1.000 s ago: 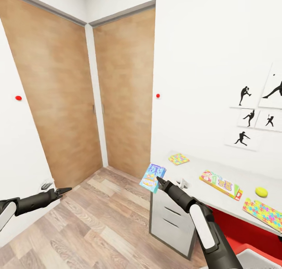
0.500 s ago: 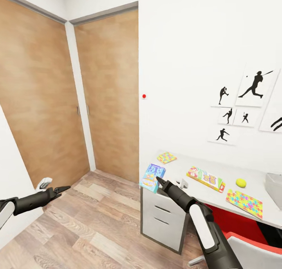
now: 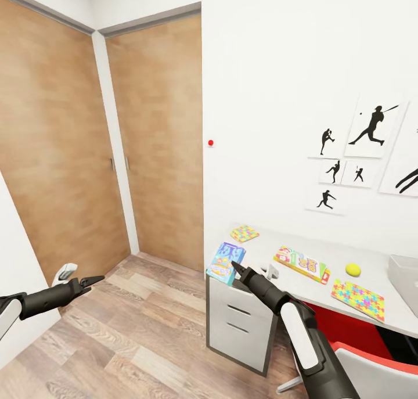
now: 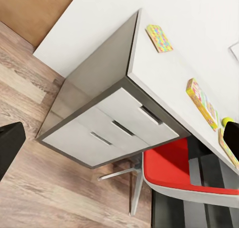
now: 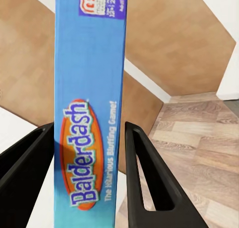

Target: Put all the toys in the child's room - the three board games (two on the bed and one on the table), the two jigsaw puzzles on the table, and the tennis ball on the table - inside the toy box on the table in the child's room.

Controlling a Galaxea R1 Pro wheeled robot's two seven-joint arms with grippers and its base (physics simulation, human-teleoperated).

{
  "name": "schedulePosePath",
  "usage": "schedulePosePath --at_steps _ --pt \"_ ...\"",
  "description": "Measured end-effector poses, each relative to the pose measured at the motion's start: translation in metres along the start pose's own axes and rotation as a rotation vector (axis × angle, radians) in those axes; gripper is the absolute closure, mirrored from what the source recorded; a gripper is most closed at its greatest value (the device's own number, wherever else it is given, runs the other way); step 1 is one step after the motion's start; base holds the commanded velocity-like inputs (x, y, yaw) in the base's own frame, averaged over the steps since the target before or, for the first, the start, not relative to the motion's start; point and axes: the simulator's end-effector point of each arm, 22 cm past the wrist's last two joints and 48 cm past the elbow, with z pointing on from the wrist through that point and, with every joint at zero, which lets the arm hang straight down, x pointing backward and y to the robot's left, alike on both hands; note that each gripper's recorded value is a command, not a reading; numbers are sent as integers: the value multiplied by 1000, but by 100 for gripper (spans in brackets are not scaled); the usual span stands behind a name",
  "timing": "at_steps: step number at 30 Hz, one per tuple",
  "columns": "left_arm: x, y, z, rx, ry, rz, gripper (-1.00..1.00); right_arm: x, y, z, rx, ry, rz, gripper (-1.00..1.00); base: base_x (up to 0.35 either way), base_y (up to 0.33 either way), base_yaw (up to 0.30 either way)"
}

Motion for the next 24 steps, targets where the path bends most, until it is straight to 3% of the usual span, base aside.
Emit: schedulePosePath --at_steps 7,17,24 --pt "0 0 0 0 0 0 -100 -1 1 0 -1 -2 -1 100 0 0 -12" --pt "-4 -4 -3 5 -7 5 -100 -4 6 -2 -9 -9 -6 100 0 0 -171" --pt "-5 -4 -4 6 -10 5 -100 -5 6 -2 -10 -10 -8 100 0 0 -36"
